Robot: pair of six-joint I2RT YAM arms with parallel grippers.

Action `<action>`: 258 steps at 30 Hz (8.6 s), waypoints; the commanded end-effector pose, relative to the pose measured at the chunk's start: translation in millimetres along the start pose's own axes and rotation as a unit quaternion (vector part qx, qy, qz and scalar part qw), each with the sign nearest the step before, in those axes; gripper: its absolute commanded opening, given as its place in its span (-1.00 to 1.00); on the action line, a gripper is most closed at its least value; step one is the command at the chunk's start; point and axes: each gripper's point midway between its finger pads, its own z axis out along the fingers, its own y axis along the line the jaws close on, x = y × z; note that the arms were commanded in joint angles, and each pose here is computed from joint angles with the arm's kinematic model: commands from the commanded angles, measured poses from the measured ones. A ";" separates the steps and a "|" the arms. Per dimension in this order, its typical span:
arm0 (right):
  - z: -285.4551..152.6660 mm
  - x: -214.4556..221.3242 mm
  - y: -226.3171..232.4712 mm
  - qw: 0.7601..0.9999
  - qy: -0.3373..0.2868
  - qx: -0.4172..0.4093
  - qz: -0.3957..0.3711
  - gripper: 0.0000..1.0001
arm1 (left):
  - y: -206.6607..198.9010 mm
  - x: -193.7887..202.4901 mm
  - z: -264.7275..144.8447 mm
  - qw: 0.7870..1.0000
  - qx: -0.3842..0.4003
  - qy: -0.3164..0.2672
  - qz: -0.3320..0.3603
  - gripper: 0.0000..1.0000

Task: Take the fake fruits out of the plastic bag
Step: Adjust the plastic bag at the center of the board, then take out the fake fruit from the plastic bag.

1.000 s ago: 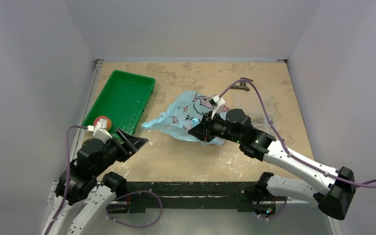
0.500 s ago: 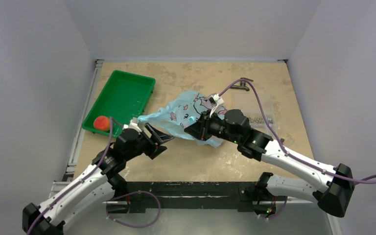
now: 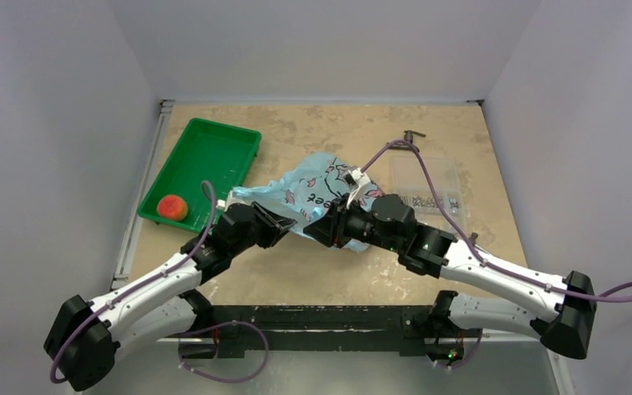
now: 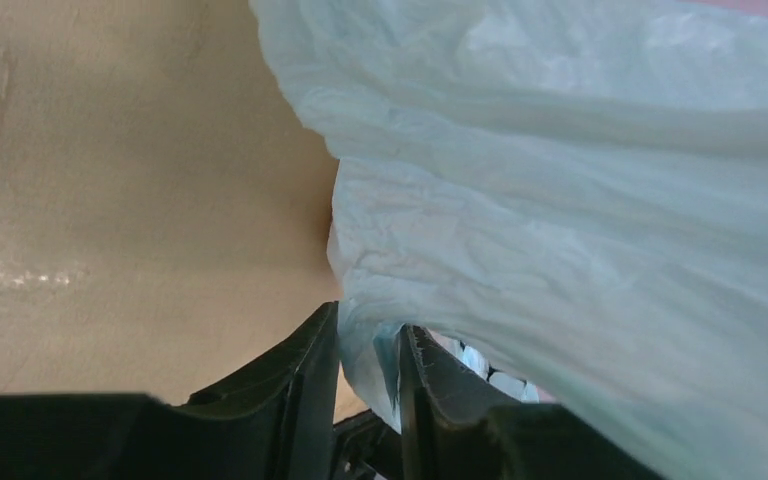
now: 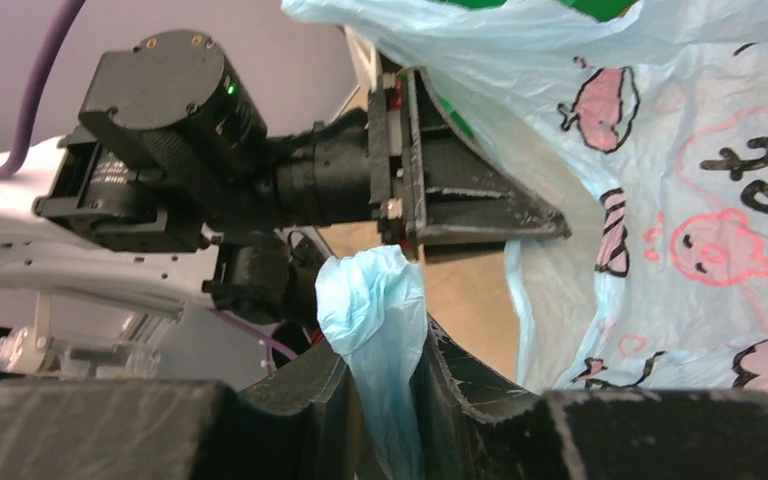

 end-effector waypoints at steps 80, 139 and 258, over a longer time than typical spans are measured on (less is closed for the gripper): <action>-5.1 -192.6 -132.2 0.895 -0.094 0.351 -0.257 -1.00 | 83.2 -59.5 -64.8 0.972 -0.081 -0.121 0.187 -1.00; -40.1 -25.9 -67.6 0.943 0.030 0.331 -0.026 0.98 | -105.3 -34.7 -23.2 0.813 0.018 0.020 0.582 1.00; -105.8 98.9 -119.2 0.958 0.039 0.282 0.029 -1.00 | -32.6 70.9 28.0 0.900 -0.062 0.062 0.426 -0.78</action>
